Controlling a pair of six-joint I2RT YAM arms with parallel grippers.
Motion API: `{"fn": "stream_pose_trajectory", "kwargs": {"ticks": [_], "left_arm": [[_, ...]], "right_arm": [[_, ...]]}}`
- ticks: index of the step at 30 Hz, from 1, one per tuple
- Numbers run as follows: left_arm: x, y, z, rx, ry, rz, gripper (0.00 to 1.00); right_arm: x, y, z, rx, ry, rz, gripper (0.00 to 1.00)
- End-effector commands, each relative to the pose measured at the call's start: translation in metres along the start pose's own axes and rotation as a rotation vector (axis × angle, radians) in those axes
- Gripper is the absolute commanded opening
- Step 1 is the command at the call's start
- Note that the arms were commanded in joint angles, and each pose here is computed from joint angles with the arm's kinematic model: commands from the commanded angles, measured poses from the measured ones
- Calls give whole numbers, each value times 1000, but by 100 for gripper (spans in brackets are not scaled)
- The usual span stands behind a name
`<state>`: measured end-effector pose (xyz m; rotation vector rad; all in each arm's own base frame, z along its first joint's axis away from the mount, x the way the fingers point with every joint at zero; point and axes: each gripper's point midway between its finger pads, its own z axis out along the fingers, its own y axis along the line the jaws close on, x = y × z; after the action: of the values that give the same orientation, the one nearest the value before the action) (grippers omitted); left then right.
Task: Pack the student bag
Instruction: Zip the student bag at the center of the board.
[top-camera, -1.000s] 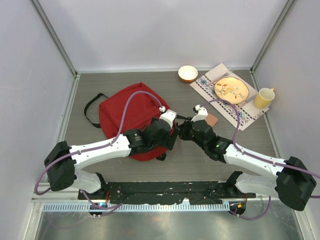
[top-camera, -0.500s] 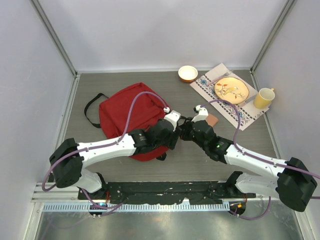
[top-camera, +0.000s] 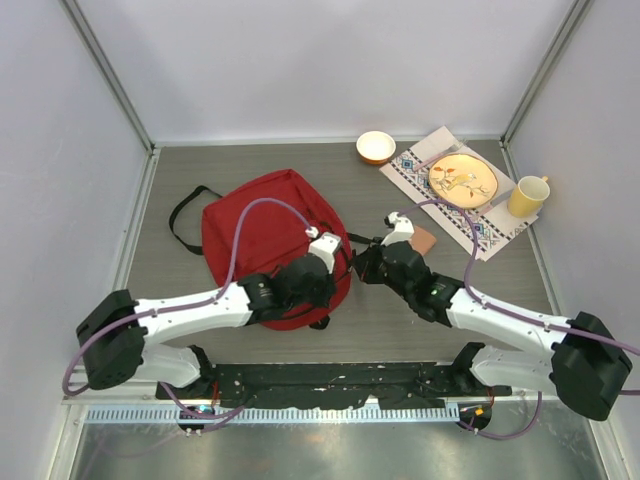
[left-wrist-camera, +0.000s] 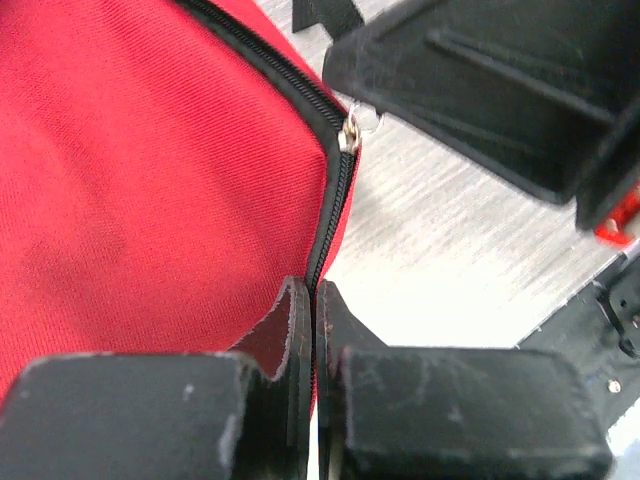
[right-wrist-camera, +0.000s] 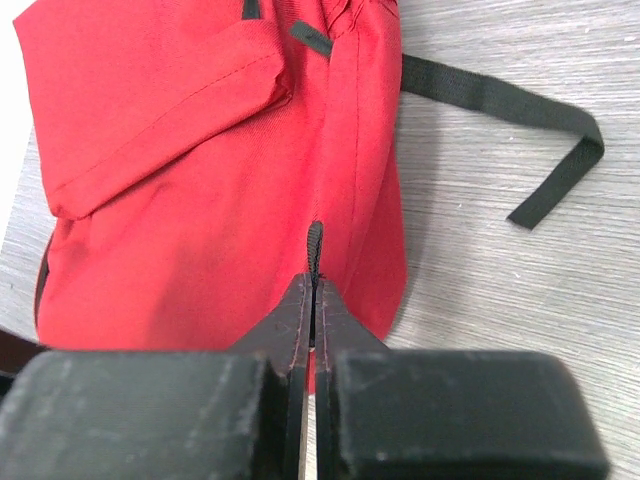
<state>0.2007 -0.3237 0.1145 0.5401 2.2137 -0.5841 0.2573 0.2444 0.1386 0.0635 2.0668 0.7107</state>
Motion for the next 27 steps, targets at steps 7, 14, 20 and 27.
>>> {"fn": "stream_pose_trajectory", "kwargs": {"ticks": [7,14,20,27], "left_arm": [[52,17,-47,46,42,-178,0],[71,16,-58,52,78,-201,0],[83,13,-63,55,93,-210,0],[95,15,-68,51,95,-237,0]], "right_arm": [[-45,23,25,-26,-119,21,1],[-64,28,49,-38,-144,24,1],[-75,26,77,-46,-146,26,1],[-96,20,102,-42,-184,51,1]]}}
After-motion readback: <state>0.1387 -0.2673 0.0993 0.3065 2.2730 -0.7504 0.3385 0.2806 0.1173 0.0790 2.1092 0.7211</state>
